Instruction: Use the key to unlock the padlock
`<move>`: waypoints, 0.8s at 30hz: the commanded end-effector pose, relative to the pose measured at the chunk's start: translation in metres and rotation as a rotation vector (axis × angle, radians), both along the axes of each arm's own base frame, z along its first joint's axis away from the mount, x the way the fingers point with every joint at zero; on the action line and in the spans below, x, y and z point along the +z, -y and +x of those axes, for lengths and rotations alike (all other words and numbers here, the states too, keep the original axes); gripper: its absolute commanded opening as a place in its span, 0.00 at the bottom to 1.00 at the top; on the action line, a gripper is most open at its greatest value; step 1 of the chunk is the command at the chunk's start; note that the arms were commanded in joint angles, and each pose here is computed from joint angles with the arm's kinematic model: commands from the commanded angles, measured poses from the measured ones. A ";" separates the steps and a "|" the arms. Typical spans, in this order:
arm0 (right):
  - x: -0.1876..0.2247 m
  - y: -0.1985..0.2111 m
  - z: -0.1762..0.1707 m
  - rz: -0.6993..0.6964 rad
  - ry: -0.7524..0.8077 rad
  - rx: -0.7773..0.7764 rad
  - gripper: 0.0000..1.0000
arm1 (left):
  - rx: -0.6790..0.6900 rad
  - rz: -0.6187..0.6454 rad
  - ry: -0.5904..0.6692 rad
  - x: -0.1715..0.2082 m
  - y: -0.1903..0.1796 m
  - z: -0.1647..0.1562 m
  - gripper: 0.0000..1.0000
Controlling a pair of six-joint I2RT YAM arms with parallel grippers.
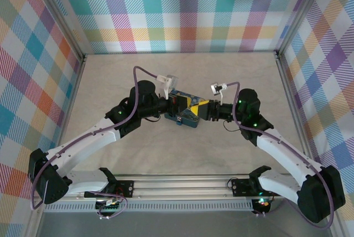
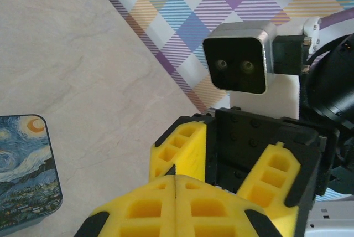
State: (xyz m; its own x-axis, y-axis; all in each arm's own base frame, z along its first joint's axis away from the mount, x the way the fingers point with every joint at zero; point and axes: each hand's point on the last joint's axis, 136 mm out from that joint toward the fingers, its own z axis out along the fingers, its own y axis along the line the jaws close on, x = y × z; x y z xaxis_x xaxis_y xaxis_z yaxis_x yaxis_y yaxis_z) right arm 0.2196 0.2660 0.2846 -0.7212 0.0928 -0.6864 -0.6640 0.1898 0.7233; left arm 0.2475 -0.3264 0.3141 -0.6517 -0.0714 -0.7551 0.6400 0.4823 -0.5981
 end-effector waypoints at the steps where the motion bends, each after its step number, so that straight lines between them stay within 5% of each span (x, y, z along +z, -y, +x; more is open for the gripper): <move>1: 0.020 -0.005 -0.006 0.043 0.058 0.046 0.45 | -0.014 -0.032 0.051 0.013 -0.001 0.000 0.00; 16: 0.010 -0.010 -0.003 0.031 0.019 0.053 0.27 | -0.014 -0.028 0.035 0.009 0.004 0.004 0.00; 24: 0.009 -0.009 -0.004 0.023 0.020 0.048 0.06 | -0.010 -0.028 0.025 0.006 0.005 0.006 0.00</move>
